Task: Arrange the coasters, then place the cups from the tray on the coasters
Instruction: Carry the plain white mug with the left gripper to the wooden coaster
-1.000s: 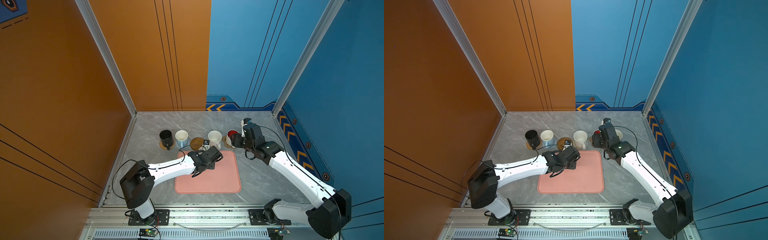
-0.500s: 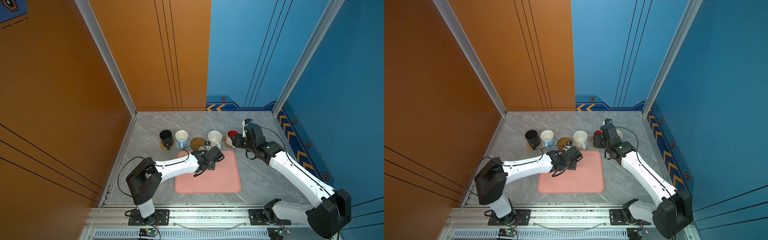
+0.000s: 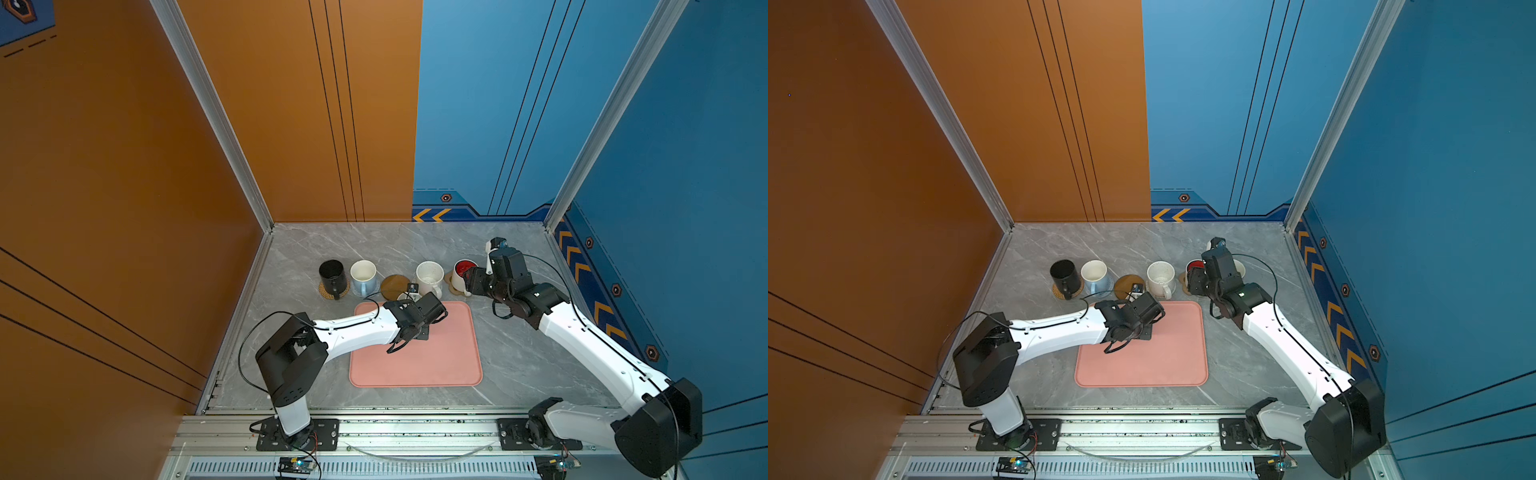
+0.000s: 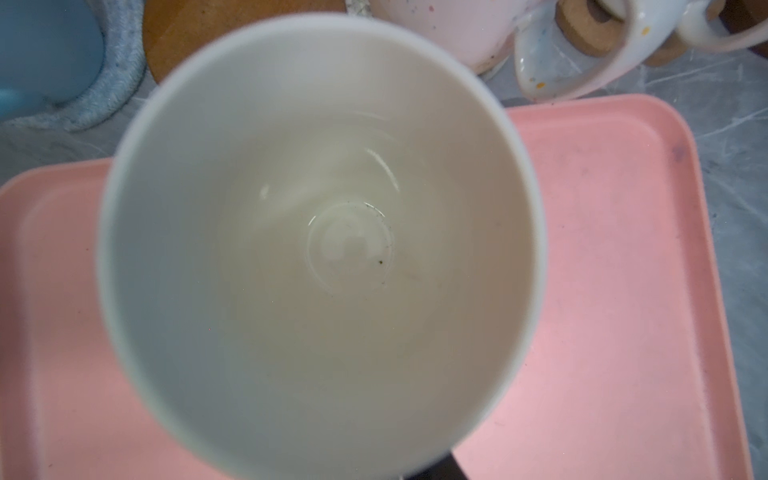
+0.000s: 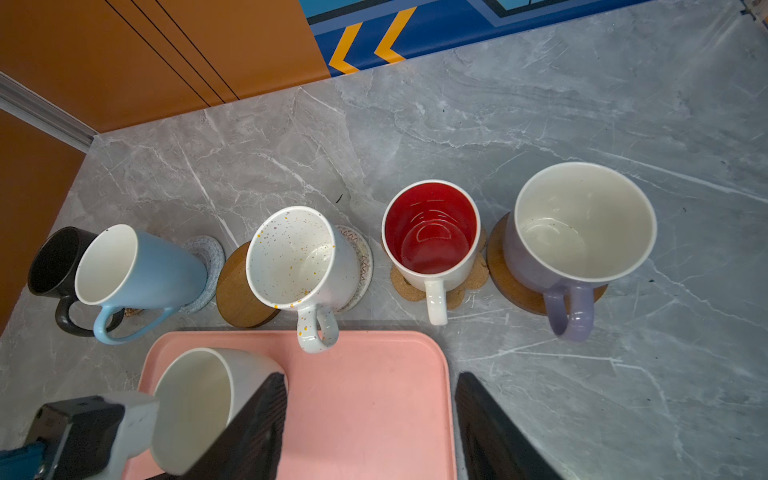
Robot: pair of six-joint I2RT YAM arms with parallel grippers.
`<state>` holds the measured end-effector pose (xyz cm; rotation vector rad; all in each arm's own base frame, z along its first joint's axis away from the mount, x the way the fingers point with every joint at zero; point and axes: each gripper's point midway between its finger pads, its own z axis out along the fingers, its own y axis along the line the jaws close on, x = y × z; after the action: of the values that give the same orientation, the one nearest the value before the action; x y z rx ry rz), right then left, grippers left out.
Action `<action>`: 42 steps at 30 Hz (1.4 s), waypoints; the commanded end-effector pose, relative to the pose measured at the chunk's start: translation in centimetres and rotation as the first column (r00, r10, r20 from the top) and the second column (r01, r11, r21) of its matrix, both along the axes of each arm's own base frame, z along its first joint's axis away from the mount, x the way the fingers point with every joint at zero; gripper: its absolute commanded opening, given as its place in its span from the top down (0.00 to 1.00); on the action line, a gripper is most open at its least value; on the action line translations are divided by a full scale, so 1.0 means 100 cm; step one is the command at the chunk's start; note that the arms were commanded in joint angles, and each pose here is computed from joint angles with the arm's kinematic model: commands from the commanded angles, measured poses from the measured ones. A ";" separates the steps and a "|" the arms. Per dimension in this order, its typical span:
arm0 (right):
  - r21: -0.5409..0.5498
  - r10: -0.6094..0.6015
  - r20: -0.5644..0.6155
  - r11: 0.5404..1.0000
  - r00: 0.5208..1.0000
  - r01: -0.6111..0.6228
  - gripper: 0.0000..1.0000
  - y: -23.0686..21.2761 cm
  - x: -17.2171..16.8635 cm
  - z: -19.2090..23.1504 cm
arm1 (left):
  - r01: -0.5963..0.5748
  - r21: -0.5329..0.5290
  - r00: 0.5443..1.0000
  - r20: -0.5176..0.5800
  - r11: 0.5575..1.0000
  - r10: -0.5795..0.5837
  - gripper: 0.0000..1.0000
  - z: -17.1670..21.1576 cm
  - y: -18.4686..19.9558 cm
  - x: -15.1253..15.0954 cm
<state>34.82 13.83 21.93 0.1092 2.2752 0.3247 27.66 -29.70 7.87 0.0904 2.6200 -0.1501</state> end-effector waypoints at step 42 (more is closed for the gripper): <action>0.037 0.009 0.005 0.999 1.000 -0.009 0.37 0.001 -0.001 -0.001 | -0.119 0.108 0.977 0.191 0.987 0.097 1.00 0.074 0.054 0.073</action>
<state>34.60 13.93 21.36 0.1032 2.2925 0.3431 33.16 -24.38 13.91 -0.0130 2.4997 0.0090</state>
